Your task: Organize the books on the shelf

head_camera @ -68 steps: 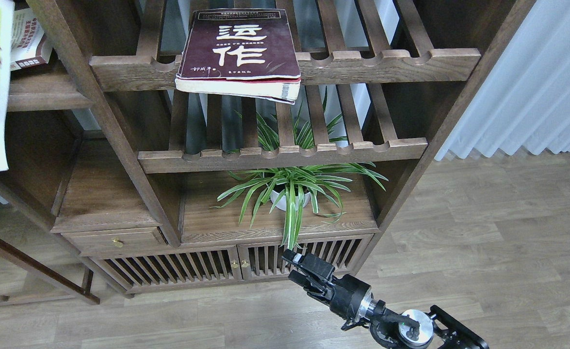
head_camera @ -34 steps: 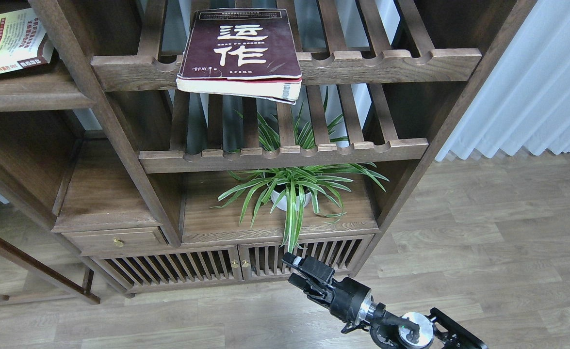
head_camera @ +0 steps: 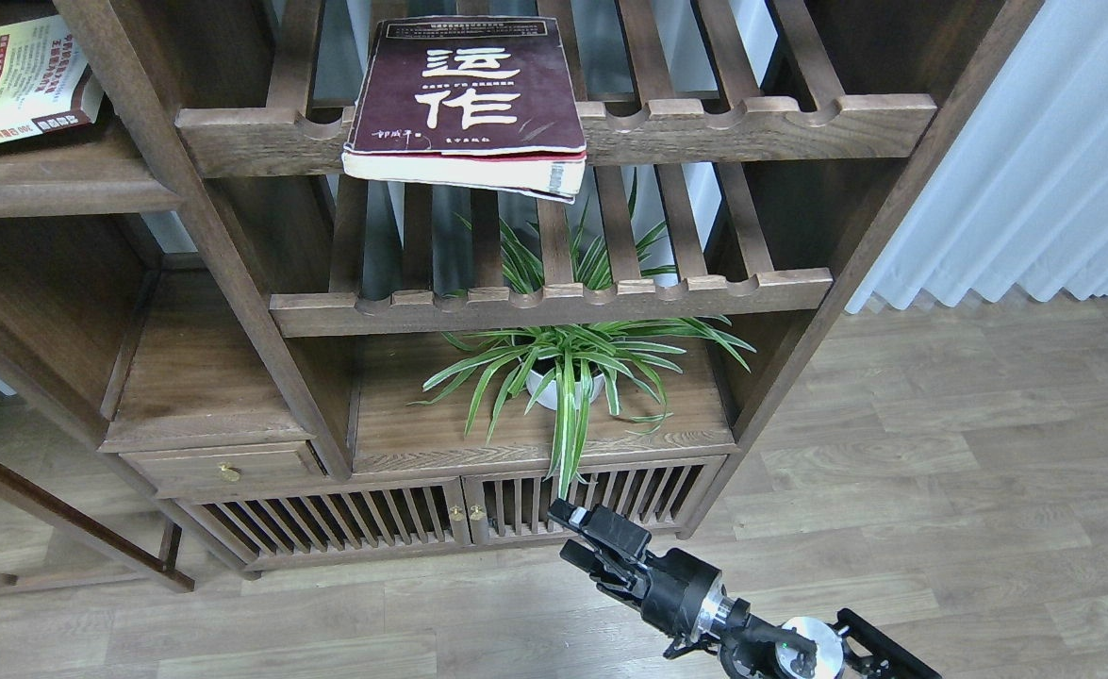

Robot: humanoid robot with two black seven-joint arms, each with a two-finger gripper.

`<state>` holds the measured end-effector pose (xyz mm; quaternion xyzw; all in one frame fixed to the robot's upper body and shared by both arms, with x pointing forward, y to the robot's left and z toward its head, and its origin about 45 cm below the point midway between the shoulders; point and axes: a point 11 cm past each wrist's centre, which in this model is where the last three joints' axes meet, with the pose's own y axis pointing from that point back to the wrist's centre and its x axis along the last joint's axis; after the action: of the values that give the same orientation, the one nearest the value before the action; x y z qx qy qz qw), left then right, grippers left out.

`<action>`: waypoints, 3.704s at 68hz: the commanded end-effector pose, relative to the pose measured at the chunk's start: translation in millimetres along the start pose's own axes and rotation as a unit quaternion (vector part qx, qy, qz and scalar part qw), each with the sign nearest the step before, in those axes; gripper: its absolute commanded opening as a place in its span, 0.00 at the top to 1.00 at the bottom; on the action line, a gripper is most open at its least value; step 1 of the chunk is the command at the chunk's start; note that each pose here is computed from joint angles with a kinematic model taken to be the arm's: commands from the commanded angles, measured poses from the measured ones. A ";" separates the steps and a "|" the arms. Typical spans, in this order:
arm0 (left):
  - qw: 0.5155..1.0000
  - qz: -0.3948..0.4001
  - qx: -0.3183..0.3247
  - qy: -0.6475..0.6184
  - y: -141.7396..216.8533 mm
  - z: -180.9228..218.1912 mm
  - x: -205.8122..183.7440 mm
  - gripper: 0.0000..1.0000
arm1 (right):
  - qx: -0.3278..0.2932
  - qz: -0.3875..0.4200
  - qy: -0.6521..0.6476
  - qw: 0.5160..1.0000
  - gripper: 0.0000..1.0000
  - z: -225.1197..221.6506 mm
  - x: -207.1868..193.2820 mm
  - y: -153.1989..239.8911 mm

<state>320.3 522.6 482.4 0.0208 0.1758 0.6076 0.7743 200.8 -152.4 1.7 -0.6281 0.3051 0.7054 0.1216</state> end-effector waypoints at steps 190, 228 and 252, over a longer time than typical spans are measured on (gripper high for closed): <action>0.987 -0.080 -0.116 0.074 -116.9 51.8 -26.6 0.14 | 0.002 0.025 -0.033 0.999 0.00 23.4 23.9 18.0; 0.994 -0.093 -0.058 -0.029 -124.6 38.6 -58.7 0.07 | 0.006 0.025 -0.035 0.999 0.00 22.1 24.1 18.6; 0.993 -0.082 0.010 -0.082 -105.4 12.6 -58.6 0.07 | 0.009 0.024 -0.035 0.999 0.00 19.4 23.4 18.5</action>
<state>419.0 438.5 492.3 0.0346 0.1139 0.5346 0.8367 169.2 -160.0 -15.6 -0.5941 0.3215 0.7275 0.1198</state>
